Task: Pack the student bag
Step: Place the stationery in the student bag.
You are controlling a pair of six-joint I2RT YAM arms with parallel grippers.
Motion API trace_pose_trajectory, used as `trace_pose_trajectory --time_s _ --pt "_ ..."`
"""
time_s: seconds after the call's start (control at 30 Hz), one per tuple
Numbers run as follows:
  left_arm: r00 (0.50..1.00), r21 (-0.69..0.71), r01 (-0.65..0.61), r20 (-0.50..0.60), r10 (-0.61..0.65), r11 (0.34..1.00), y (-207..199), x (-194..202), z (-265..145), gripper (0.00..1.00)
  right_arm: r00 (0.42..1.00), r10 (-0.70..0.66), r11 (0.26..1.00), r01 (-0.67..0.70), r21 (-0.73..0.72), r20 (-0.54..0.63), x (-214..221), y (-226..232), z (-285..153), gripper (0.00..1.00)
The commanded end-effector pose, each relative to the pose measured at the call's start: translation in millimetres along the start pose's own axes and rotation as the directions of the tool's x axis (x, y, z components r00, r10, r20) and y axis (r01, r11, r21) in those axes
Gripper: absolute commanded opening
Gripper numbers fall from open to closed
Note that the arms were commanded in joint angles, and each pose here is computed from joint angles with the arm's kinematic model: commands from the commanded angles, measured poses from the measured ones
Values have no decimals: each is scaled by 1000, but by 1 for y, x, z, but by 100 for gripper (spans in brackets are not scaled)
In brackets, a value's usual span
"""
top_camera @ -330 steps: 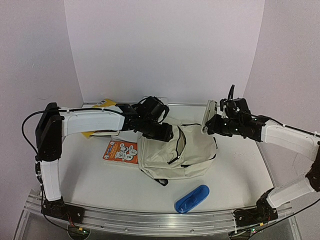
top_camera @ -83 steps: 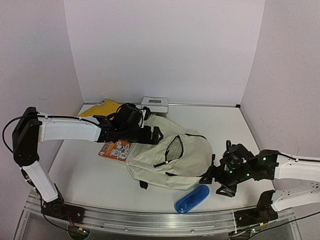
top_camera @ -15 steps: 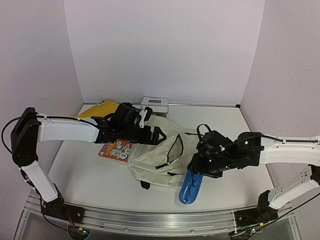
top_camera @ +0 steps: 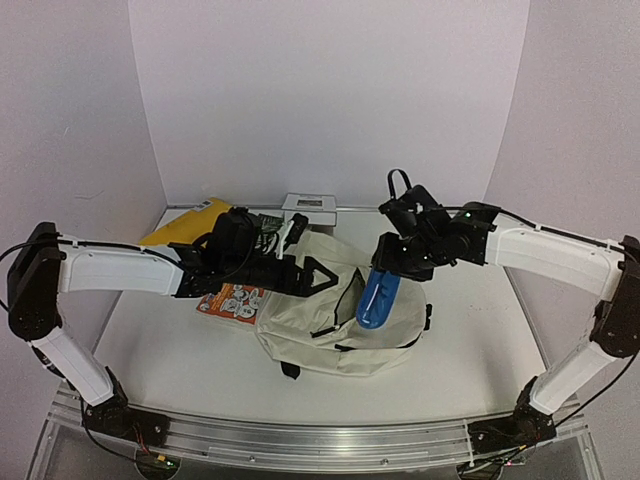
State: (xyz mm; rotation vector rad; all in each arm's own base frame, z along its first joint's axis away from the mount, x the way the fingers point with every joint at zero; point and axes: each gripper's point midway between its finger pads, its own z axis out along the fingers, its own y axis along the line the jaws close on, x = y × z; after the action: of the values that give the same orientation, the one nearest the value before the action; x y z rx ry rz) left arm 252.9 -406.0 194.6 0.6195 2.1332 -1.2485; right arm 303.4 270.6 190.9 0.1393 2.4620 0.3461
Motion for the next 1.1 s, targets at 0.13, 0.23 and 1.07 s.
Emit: trace_pose_trajectory --time_s 0.13,0.23,1.07 --pt "1000 213 -19 -12 22 977 -48 -5 10 100 993 -38 979 59 -196 110 -56 72 -4 50" --pt "999 208 -2 -38 10 978 -46 -5 21 100 994 -36 969 60 -242 99 -56 86 1 49" --pt "999 211 49 -27 -44 976 -41 -9 43 46 996 -16 955 42 -293 89 -61 92 3 78"
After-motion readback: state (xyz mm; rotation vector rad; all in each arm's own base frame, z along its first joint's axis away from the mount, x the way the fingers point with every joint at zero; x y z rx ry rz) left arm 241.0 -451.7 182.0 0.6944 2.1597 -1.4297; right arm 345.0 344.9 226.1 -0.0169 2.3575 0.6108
